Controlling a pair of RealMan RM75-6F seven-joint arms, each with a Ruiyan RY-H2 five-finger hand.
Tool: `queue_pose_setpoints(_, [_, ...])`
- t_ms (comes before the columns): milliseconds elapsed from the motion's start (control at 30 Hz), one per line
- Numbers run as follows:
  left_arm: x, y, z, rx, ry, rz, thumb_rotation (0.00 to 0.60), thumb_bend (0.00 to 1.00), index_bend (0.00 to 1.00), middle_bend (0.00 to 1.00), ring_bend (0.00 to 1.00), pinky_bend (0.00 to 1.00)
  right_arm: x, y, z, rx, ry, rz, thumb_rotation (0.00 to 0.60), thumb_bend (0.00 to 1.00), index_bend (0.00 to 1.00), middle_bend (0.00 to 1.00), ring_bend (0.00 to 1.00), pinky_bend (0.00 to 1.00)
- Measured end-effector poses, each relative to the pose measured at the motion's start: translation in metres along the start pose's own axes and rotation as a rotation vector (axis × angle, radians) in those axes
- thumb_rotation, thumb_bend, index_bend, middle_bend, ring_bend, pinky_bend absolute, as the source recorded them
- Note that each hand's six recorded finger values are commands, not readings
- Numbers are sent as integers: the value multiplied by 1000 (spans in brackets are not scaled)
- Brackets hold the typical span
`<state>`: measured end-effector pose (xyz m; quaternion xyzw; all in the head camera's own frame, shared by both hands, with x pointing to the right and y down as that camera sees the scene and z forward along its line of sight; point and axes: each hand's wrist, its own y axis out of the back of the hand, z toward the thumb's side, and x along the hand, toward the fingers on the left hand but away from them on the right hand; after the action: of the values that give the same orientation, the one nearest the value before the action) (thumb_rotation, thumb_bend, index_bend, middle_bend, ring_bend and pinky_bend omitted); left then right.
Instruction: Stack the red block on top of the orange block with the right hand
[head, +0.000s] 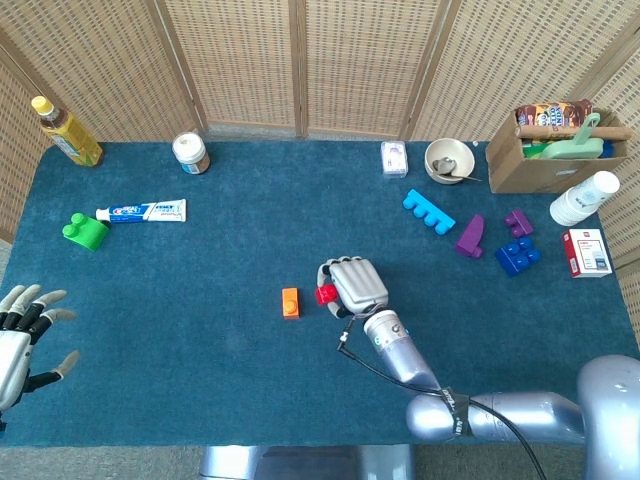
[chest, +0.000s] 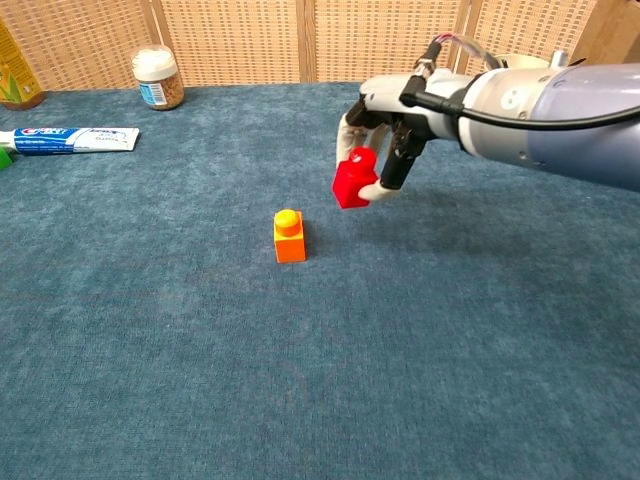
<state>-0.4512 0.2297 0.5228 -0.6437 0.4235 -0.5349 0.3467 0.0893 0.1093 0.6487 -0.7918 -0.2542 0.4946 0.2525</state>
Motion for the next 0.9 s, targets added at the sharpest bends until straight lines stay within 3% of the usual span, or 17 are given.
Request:
queue_pose_setpoints(600, [-8,2,-8,-1,33,6,600,304,351,225,117,80,-12,-1,43,-91,265,21,600,326,663,369,292,308])
queue_pose_setpoints(900, [-8,2,-7,2,42,8,600,304,351,225,117,80,-25,5,45,-100,335,6,600,315,663,370,292,308])
